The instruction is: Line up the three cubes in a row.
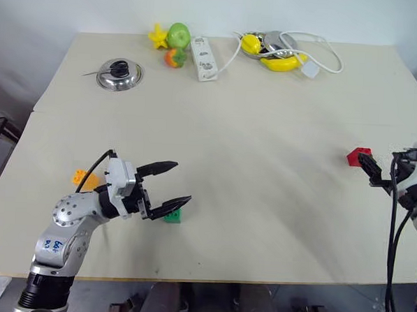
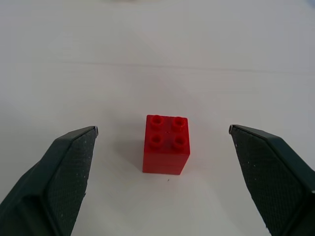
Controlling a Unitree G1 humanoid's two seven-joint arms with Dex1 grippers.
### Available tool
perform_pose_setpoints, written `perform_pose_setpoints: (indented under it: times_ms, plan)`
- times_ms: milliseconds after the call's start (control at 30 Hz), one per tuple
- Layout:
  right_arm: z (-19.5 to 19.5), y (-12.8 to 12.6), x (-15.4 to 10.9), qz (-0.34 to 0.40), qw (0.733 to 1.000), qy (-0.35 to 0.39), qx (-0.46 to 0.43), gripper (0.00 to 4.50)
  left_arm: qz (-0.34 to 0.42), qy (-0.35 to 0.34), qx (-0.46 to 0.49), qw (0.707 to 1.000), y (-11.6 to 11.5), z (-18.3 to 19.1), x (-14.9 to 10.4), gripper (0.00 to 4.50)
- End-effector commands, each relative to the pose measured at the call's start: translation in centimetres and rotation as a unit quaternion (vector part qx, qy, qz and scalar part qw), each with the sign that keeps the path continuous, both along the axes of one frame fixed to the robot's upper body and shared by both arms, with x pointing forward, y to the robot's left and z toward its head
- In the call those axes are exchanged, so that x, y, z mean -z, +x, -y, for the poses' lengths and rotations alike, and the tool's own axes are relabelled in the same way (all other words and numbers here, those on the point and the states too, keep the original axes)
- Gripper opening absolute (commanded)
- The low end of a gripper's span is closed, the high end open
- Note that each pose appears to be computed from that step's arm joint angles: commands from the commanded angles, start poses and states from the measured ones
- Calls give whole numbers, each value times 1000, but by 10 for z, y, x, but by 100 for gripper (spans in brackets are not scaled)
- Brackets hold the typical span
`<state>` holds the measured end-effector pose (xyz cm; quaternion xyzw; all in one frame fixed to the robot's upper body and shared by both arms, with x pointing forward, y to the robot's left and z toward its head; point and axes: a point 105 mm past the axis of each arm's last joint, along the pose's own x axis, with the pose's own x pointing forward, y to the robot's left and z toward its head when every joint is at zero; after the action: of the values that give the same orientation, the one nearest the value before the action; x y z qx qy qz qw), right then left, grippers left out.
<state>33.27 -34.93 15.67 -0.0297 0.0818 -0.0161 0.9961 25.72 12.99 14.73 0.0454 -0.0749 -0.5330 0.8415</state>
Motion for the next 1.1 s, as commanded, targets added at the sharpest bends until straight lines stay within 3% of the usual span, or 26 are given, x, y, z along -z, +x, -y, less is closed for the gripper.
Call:
perform_pose_setpoints:
  times_ms: [33, 167, 267, 500, 600, 667, 733, 833, 933, 1000, 1100]
  plan:
    - [16, 7, 1, -16, 999, -22, 22, 450, 15, 0, -3, 1000, -4, 3, -4, 449]
    - [9, 17, 10, -36, 999, 1, -3, 450, 18, 0, -9, 1000, -5, 3, -4, 449]
    - [8, 25, 10, -26, 1000, 0, -10, 390, 24, 0, -21, 999, -3, -1, -6, 450]
    - [10, 27, 8, -16, 999, -3, -28, 151, 22, 3, -27, 999, -4, -5, -3, 450]
    - [-1, 27, 2, -9, 997, 7, -81, 149, 22, 3, -30, 999, -3, -6, -3, 450]
    - [-26, 25, -12, 4, 984, 0, -177, 149, 23, 4, -31, 999, -3, -8, -4, 450]
    - [-63, 13, -27, 20, 946, -36, -321, 149, 21, 6, -31, 999, -3, -11, -4, 450]
    - [-111, -11, -28, -4, 851, -115, -513, 149, 13, 13, -31, 999, -3, -16, 0, 450]
    - [-138, -22, -15, -53, 763, -175, -620, 149, 7, 15, -31, 999, -2, -18, 3, 450]
    - [-154, -19, -12, -53, 731, -183, -656, 149, 3, 13, -28, 1000, -4, -17, 5, 450]
    - [-168, -14, -8, -60, 703, -186, -684, 149, 0, 12, -25, 1000, -6, -14, 6, 450]
